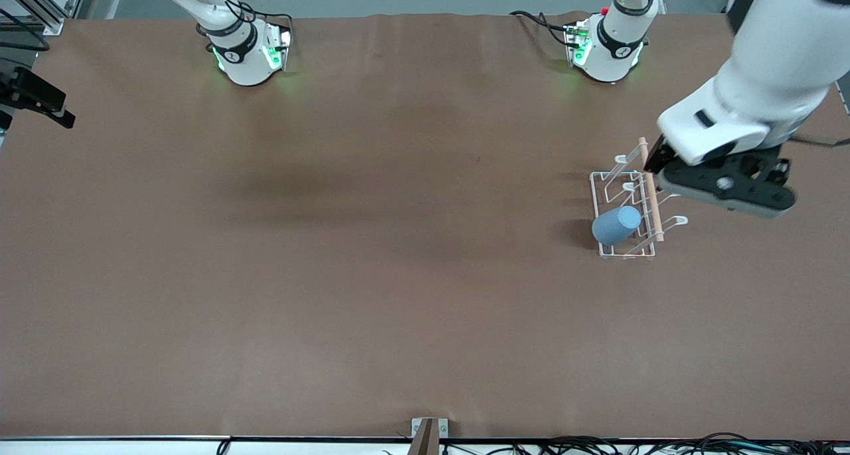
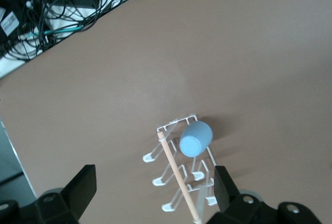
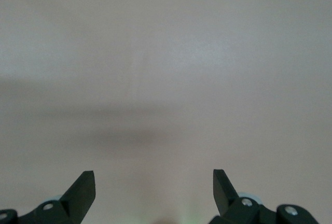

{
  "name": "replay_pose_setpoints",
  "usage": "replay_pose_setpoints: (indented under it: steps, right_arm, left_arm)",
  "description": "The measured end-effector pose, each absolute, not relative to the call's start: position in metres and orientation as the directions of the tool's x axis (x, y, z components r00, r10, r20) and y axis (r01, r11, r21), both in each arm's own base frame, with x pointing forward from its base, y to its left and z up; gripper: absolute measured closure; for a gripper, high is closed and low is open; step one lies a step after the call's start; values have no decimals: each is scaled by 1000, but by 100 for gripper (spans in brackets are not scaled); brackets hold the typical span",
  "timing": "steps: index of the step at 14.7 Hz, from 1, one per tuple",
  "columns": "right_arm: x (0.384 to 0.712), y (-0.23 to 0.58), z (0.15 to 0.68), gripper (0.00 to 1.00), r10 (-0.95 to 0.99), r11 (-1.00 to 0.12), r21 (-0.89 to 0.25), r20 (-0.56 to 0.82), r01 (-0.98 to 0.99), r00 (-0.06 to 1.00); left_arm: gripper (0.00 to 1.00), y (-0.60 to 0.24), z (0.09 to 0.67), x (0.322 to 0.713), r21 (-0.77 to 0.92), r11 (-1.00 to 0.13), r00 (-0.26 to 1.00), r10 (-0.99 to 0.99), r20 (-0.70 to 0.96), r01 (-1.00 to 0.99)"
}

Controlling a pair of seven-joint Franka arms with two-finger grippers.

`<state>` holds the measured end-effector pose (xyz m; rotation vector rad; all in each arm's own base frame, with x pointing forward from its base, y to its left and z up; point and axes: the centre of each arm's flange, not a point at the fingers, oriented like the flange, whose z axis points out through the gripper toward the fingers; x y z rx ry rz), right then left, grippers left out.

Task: Hang cup on cup holder

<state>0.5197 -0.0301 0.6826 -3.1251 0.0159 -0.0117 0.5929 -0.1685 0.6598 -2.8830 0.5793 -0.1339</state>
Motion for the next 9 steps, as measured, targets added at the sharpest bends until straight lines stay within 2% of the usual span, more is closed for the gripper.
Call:
replay_pose_setpoints:
  steps: [5,9]
  right_arm:
    - [520,-33,685,0,-15,-1000,-12,20,-15,1000]
    - [519,-41,692,0,-32,-999,-9,37,-32,999]
  left_arm:
    - [0,-100,693,564,-73,-978,977,-203,72,-197]
    - [0,-74,691,534,-61,-993,994,-102,42,-99]
